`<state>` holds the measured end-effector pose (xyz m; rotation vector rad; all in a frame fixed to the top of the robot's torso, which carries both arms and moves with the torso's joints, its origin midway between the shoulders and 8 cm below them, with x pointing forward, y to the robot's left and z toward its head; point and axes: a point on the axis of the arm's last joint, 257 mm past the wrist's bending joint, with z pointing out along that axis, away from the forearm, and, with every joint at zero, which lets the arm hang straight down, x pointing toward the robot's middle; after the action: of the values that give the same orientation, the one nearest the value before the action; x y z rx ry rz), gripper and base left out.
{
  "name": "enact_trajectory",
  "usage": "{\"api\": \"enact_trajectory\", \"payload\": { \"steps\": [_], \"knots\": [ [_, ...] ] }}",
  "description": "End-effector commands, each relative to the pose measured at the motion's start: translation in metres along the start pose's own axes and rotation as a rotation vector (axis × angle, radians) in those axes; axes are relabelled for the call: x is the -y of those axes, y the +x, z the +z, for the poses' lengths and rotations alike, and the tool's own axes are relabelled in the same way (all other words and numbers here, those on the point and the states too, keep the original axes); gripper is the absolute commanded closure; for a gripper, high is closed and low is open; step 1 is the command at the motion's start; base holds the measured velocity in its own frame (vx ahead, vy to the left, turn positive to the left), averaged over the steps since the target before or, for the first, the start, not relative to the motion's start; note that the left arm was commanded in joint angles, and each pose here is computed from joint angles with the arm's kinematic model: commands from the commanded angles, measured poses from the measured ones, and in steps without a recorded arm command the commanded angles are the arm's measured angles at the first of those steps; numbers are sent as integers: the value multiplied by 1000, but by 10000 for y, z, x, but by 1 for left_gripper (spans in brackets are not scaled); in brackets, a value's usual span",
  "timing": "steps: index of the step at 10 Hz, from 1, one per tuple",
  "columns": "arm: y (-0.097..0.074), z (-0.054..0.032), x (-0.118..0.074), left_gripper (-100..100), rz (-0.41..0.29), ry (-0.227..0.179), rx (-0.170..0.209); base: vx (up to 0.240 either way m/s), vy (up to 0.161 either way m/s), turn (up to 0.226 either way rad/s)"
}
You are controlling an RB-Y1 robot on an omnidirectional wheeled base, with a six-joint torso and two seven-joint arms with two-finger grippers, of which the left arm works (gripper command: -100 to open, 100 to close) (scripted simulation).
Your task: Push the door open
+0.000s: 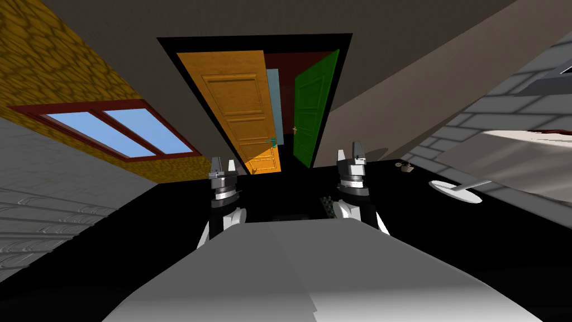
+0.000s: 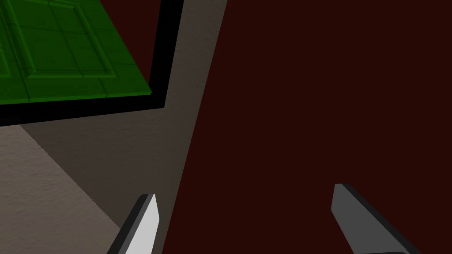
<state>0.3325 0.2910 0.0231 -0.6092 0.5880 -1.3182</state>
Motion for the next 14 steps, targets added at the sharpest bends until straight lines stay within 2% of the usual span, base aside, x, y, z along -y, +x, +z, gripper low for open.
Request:
{"api": "enact_trajectory", "payload": {
  "steps": [1,7,8,14],
  "knots": [
    [7,-4,-108,-100,-5,-17,-4,44,-7,20],
    [30,-24,-534,-100,-22,-82,-19,118,-3,-23],
    [36,-32,-682,-100,-27,-105,-23,121,-6,-31],
    [47,-63,-1175,-100,-41,-184,-36,102,-7,-19]
  ]
}}
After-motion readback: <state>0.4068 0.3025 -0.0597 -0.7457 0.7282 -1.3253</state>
